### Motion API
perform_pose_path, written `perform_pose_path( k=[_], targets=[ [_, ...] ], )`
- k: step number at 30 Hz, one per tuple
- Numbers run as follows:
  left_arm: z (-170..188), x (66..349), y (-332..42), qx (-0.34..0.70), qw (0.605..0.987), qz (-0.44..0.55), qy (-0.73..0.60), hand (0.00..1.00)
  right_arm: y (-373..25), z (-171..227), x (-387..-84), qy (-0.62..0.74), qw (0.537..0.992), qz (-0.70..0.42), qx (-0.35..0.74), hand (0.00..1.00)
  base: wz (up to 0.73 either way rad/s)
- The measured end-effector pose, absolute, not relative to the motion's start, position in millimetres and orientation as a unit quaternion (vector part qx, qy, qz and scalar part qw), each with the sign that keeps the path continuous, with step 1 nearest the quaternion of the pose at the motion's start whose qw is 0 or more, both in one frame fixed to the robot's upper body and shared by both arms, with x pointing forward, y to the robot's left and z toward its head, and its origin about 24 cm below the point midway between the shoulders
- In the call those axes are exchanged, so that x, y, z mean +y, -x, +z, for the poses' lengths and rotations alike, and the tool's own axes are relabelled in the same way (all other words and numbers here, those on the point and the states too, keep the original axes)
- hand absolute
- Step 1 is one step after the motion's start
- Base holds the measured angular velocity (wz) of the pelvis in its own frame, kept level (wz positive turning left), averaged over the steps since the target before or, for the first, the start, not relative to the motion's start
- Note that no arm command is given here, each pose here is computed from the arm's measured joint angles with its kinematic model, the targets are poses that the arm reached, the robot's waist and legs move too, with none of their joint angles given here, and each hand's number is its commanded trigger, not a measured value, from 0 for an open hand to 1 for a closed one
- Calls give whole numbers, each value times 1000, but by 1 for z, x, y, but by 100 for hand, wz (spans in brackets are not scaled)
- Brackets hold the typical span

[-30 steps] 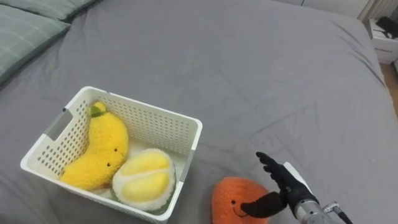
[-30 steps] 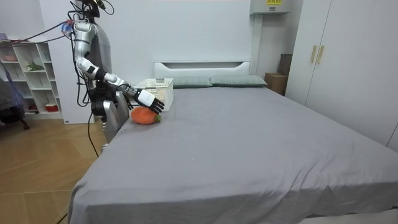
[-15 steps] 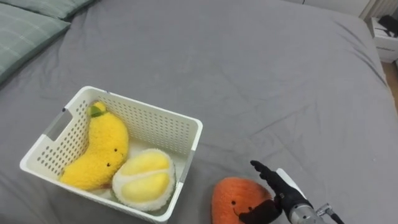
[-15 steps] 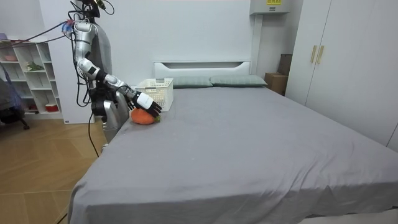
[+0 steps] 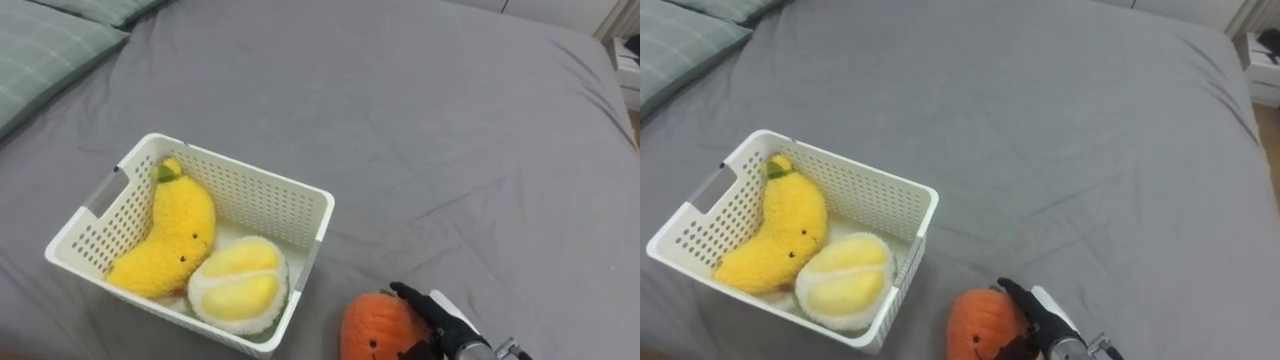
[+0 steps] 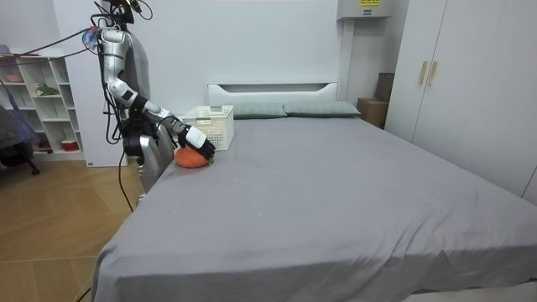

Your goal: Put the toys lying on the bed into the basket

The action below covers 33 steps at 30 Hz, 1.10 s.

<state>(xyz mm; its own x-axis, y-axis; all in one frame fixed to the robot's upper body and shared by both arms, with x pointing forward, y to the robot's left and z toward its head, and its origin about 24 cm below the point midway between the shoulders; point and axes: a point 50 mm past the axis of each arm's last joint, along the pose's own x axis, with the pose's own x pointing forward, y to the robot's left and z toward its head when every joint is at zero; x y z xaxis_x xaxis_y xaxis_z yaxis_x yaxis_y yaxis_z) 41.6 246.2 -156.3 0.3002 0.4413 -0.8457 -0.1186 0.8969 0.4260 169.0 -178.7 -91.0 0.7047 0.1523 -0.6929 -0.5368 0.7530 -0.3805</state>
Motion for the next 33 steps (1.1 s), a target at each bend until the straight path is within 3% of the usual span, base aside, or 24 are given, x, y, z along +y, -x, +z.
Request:
perform_pose_path(
  k=[2,3,33],
  targets=[
    [-156,246,-41,566,793,176,-143,0,-170,-91,-178,295,874,202,329,76,0],
    [-156,246,-41,566,792,176,-143,0,-170,-91,-178,294,874,203,329,100,0],
    [-157,245,-41,570,792,170,-136,0,-174,-89,-161,298,866,238,324,100,1]
  ],
)
